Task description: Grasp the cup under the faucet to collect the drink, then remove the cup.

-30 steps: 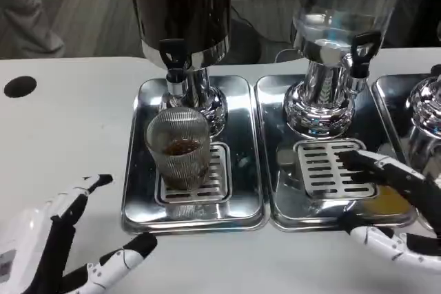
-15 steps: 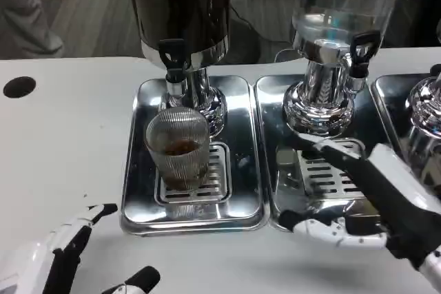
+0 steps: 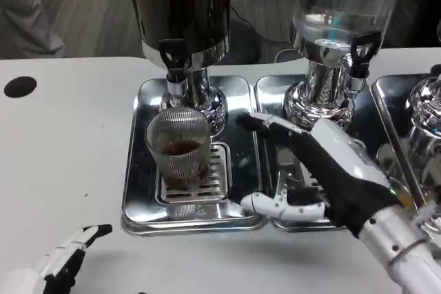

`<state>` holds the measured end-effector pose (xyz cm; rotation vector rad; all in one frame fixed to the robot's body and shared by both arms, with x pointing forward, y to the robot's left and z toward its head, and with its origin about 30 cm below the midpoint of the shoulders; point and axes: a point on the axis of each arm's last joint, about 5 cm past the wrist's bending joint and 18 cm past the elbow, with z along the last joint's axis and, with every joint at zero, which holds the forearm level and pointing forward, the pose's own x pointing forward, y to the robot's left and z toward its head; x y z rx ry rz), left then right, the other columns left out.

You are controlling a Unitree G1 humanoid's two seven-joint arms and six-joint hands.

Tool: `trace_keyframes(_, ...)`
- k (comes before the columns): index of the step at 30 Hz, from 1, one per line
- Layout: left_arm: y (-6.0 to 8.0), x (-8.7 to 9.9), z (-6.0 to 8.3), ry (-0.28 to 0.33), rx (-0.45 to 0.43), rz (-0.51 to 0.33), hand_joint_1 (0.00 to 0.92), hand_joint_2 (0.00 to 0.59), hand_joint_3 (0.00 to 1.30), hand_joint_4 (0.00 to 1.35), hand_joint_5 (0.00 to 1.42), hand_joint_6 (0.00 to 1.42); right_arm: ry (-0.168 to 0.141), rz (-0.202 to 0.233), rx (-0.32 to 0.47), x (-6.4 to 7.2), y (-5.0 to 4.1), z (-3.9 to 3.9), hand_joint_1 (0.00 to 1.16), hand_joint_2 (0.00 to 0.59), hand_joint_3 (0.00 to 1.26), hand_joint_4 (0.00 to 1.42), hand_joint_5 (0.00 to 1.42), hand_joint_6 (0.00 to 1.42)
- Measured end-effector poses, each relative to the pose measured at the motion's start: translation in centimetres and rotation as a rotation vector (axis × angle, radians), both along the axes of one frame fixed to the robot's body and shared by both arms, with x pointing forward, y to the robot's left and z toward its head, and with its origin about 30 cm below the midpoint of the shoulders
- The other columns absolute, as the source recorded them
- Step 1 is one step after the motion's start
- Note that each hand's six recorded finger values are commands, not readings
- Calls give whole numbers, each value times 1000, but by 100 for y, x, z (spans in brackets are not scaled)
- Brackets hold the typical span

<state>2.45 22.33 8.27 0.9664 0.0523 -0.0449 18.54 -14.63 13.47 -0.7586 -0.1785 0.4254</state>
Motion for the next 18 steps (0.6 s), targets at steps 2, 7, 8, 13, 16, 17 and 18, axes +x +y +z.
trace_keyframes(2, 11, -24, -13, 8, 0, 7, 0, 53, 222, 140, 188, 499, 3, -1, 1, 34, 35, 3, 639, 160, 199, 187, 194, 119)
trace_keyframes(7, 33, -68, -22, 6, -4, 12, 0, 54, 226, 142, 188, 503, 26, 4, -1, 99, 119, -23, 638, 158, 199, 187, 194, 120)
trace_keyframes(8, 37, -81, -22, 8, -4, 13, 0, 55, 226, 144, 188, 503, 33, 6, -1, 123, 143, -33, 637, 158, 199, 187, 194, 120)
trace_keyframes(13, 43, -119, -24, 13, -8, 10, 0, 58, 227, 150, 188, 505, 45, 0, -1, 177, 186, -62, 634, 153, 199, 187, 197, 121)
trace_keyframes(16, 51, -133, -25, 15, -7, 11, 0, 59, 227, 152, 193, 506, 50, -12, -7, 223, 204, -82, 633, 154, 199, 189, 201, 121)
trace_keyframes(17, 52, -137, -27, 15, -8, 11, 0, 59, 227, 152, 195, 506, 52, -18, -10, 236, 208, -87, 632, 154, 199, 189, 202, 121)
trace_keyframes(18, 54, -145, -31, 18, -9, 14, 0, 59, 227, 153, 196, 506, 57, -26, -12, 261, 214, -99, 632, 154, 199, 190, 202, 121)
